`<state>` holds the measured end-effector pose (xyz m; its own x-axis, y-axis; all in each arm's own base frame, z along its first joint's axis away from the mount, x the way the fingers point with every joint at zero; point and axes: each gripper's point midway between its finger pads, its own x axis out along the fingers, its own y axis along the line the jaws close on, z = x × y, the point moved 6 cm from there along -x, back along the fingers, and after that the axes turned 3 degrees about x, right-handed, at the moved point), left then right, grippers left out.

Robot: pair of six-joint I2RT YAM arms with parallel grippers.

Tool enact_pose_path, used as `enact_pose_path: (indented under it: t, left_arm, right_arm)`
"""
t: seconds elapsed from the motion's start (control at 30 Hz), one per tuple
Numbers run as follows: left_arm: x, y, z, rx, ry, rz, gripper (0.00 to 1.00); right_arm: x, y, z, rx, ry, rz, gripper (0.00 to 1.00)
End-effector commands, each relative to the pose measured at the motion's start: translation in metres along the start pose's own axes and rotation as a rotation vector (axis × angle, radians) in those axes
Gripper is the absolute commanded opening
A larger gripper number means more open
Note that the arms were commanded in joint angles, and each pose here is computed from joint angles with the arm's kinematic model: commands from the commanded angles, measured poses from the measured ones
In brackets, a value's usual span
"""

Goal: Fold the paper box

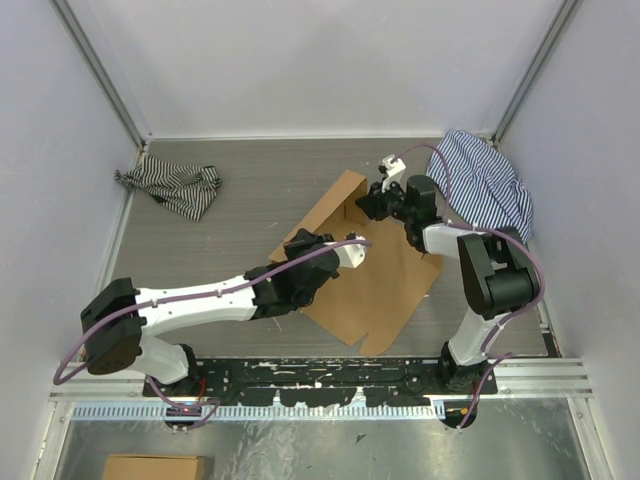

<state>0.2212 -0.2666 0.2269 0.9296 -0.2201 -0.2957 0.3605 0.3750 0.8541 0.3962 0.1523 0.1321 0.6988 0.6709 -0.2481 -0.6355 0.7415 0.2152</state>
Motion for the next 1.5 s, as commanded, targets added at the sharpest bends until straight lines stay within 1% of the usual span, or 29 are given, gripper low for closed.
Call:
enact_pose_path:
  t: [0.0,0.2,0.27,0.3,0.33,0.4,0.47,0.5,0.6,0.7,0.77,0.8,0.87,0.97,1.07,1.13,1.2,1.3,1.47]
  left_arm:
    - [-0.004,0.003,0.013,-0.074,-0.070,-0.034,0.00]
    - [-0.003,0.001,0.013,-0.064,-0.068,-0.040,0.00]
    - [-0.003,0.000,0.013,-0.059,-0.064,-0.038,0.00]
    - [-0.003,0.000,0.012,-0.059,-0.063,-0.038,0.00]
    - [-0.003,0.000,0.012,-0.060,-0.062,-0.038,0.00]
    - [-0.004,0.001,0.012,-0.065,-0.062,-0.038,0.00]
    - [-0.004,0.002,0.012,-0.069,-0.060,-0.038,0.00]
    - [-0.005,0.002,0.011,-0.067,-0.057,-0.038,0.00]
    - [-0.005,0.003,0.011,-0.066,-0.054,-0.033,0.00]
    - [-0.005,0.002,0.010,-0.061,-0.049,-0.030,0.00]
    - [-0.005,0.003,0.008,-0.055,-0.045,-0.026,0.00]
    - [-0.006,0.004,0.008,-0.054,-0.045,-0.023,0.00]
    - [-0.007,0.005,0.007,-0.052,-0.048,-0.027,0.00]
    - [-0.009,0.006,0.006,-0.060,-0.052,-0.025,0.00]
    - [-0.009,0.006,0.005,-0.062,-0.048,-0.026,0.00]
    - [-0.009,0.006,0.005,-0.064,-0.047,-0.025,0.00]
    - [-0.010,0.007,0.005,-0.067,-0.047,-0.027,0.00]
    - [-0.011,0.007,0.004,-0.071,-0.050,-0.028,0.00]
    - [-0.011,0.007,0.004,-0.075,-0.060,-0.037,0.00]
  right_arm:
    - [0.010,0.016,0.012,-0.038,-0.041,0.112,0.29]
    - [0.015,0.020,0.014,-0.074,-0.040,0.153,0.31]
    - [0.018,0.020,0.014,-0.075,-0.033,0.162,0.31]
    - [0.020,0.019,0.013,-0.073,-0.028,0.161,0.29]
    - [0.021,0.018,0.013,-0.070,-0.023,0.156,0.26]
    - [0.024,0.014,0.012,-0.054,-0.016,0.121,0.13]
    - [0.025,0.012,0.015,-0.039,-0.021,0.072,0.02]
    - [0.026,0.012,0.015,-0.029,-0.024,0.049,0.01]
    - [0.025,0.015,0.015,0.005,-0.034,-0.012,0.01]
    - [0.019,0.013,0.010,0.019,-0.050,-0.117,0.01]
    - [0.012,0.010,0.010,0.005,-0.090,-0.166,0.01]
    - [0.008,0.009,0.012,-0.019,-0.111,-0.180,0.03]
    - [0.004,0.009,0.013,-0.071,-0.137,-0.185,0.05]
    - [0.005,0.004,0.013,-0.143,-0.134,-0.203,0.06]
    - [0.004,0.004,0.015,-0.219,-0.159,-0.220,0.06]
    - [0.001,0.004,0.017,-0.253,-0.176,-0.221,0.08]
    - [0.000,0.004,0.019,-0.274,-0.189,-0.218,0.11]
    - [0.002,0.006,0.022,-0.286,-0.198,-0.203,0.18]
    - [0.004,0.008,0.027,-0.273,-0.246,-0.183,0.18]
